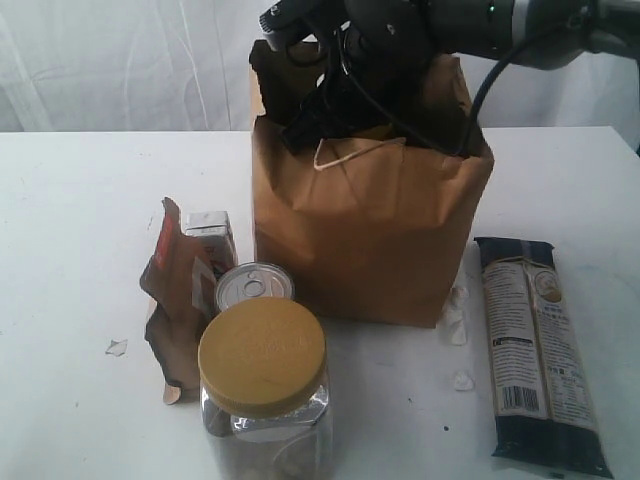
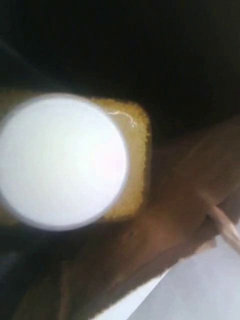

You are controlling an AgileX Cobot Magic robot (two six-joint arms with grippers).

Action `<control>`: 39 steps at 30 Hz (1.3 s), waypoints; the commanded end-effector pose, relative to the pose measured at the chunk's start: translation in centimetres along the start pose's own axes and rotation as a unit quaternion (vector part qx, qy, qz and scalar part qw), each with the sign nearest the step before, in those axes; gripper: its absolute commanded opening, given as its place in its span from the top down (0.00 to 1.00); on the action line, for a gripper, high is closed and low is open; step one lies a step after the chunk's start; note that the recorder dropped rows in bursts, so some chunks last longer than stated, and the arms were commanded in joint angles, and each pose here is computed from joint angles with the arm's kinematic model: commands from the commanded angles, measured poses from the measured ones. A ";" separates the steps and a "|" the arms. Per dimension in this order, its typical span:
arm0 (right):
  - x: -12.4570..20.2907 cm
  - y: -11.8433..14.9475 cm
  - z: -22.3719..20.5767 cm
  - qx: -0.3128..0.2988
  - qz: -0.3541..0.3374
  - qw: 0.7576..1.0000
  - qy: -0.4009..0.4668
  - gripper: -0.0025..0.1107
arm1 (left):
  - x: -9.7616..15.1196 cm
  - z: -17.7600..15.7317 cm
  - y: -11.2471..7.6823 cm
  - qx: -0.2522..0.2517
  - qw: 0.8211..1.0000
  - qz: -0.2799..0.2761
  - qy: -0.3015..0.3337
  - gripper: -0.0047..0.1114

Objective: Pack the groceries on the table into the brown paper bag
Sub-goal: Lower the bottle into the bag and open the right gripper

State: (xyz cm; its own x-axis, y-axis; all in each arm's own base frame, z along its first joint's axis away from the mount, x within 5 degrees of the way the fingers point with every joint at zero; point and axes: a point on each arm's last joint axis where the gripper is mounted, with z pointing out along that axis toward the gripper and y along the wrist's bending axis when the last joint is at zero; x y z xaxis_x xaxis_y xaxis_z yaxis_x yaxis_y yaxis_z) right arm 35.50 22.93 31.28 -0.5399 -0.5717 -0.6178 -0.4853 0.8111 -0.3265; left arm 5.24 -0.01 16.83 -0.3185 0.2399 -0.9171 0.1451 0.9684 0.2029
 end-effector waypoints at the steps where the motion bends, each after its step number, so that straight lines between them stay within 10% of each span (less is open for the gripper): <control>1: -0.3 -0.7 -0.8 0.017 -0.008 1.000 -0.011 0.57 | 0.1 0.0 0.0 -0.001 1.000 -0.002 -0.001 0.96; 15: -0.2 -1.4 -2.2 0.040 -0.018 0.999 0.004 0.37 | 0.1 0.0 0.0 -0.001 1.000 -0.002 -0.001 0.96; 39: -0.7 -1.9 -8.5 0.007 0.026 0.999 -0.035 0.36 | 0.1 0.0 0.0 -0.001 1.000 -0.002 -0.001 0.96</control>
State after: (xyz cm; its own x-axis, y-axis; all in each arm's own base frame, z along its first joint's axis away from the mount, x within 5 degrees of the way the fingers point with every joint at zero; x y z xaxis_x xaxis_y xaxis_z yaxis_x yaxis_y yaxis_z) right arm 31.48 21.07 37.44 -0.5256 -0.5277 -0.6673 -0.4504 0.8380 -0.3080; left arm 5.24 -0.01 16.83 -0.3185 0.2399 -0.9171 0.1451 0.9684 0.2029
